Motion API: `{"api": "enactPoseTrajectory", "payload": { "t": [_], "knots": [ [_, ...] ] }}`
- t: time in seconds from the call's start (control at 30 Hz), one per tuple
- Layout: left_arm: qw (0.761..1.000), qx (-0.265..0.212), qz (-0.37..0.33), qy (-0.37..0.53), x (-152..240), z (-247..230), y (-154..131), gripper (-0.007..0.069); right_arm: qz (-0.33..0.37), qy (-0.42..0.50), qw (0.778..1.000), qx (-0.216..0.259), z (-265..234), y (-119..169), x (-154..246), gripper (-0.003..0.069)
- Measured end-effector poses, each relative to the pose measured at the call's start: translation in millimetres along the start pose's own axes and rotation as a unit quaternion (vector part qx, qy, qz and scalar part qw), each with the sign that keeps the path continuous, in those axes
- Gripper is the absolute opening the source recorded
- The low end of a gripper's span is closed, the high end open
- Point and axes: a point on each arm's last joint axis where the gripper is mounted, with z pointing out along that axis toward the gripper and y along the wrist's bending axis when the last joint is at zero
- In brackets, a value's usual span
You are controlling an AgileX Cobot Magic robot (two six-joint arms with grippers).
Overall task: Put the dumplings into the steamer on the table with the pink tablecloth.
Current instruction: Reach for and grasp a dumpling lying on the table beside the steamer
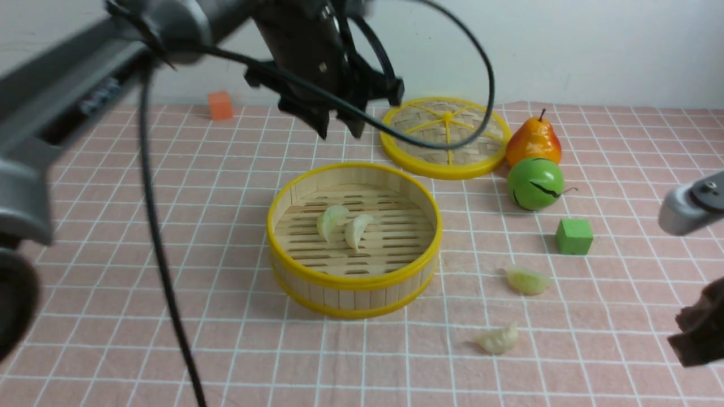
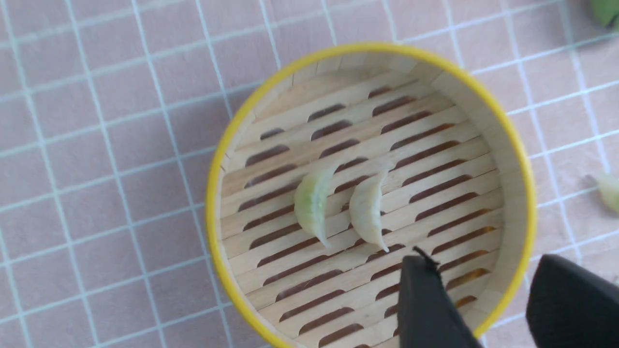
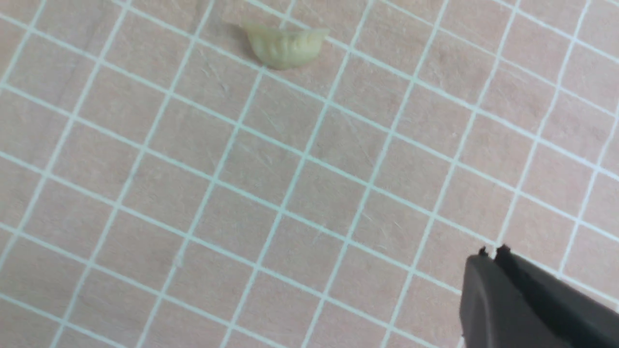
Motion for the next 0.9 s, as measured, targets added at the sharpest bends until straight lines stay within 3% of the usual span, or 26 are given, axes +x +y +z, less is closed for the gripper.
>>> {"api": "enactPoseTrajectory", "payload": {
  "t": [0.1, 0.27, 0.47, 0.63, 0.67, 0.77, 0.9],
  "knots": [
    [0.998, 0.006, 0.01, -0.058, 6.2, -76.7, 5.7, 0.0144, -0.025, -0.003, 0.999, -0.044, 4.9, 7.1, -25.7, -0.0021],
    [0.997, -0.004, 0.015, -0.079, 43.8, -140.7, 18.5, -0.0014, -0.083, -0.011, 0.989, -0.119, 10.5, 20.3, -63.8, -0.0021],
    [0.996, 0.004, 0.016, -0.083, 131.1, -186.5, 36.6, -0.0014, -0.139, 0.027, 0.974, -0.177, 29.0, 29.5, -94.5, -0.0021],
    [0.996, 0.017, -0.003, -0.088, 214.7, -191.8, 51.5, -0.0014, -0.241, 0.03, 0.952, -0.185, 48.1, 29.6, -109.7, -0.0021],
    [0.995, 0.018, -0.003, -0.095, 216.0, -195.2, 51.9, -0.0014, -0.241, 0.03, 0.952, -0.185, 48.0, 29.6, -109.7, -0.0021],
    [0.995, 0.021, -0.022, -0.098, 263.1, -183.5, 60.6, -0.0014, -0.341, 0.065, 0.915, -0.204, 76.8, 29.7, -107.0, -0.0016],
    [0.996, 0.021, -0.026, -0.082, 291.5, -166.4, 64.9, -0.0014, -0.38, 0.096, 0.892, -0.223, 109.3, 30.6, -104.4, 0.0028]
  ]
}}
